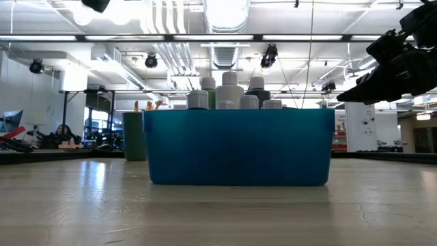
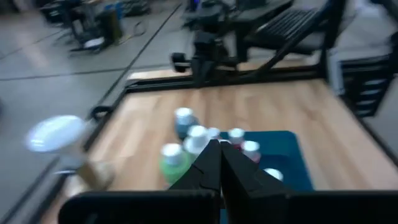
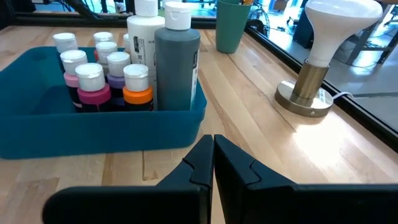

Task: Pick & Place Paint Supplies
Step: Return to Home Position

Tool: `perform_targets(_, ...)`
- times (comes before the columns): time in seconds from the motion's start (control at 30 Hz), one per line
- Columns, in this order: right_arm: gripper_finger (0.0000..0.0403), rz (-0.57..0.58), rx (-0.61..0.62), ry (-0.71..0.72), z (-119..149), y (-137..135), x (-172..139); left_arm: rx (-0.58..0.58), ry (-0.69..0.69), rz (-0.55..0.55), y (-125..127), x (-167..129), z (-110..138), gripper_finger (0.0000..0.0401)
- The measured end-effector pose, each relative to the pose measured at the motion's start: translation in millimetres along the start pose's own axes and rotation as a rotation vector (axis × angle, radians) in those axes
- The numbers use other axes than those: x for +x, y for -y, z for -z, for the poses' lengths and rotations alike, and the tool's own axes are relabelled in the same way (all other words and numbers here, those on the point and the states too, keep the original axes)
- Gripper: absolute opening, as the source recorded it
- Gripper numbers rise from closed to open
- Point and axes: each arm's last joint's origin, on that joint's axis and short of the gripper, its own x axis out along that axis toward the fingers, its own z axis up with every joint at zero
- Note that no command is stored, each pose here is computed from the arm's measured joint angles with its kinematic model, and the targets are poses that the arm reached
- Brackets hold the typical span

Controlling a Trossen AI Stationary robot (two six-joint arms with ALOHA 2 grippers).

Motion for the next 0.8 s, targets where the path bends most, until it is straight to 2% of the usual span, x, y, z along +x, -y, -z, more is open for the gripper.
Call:
perform_targets(0.2, 0.0008, 0.000, -0.006, 0.000, 0, 0, 0, -0.007, 0.109, 0.127, 1, -4, 72, 0.0000)
perform_targets(0.37, 0.0008, 0.000, 0.005, 0.000, 0, 0, 0, -0.014, 0.148, 0.217, 0, -10, 117, 0.0000)
perform_targets(0.67, 0.0008, 0.000, 0.001, 0.000, 0, 0, 0, -0.024, 0.179, 0.231, 0, -11, 177, 0.0000)
perform_targets(0.8, 0.0008, 0.000, -0.005, 0.000, 0, 0, 0, -0.021, 0.199, 0.212, 0, -9, 180, 0.0000)
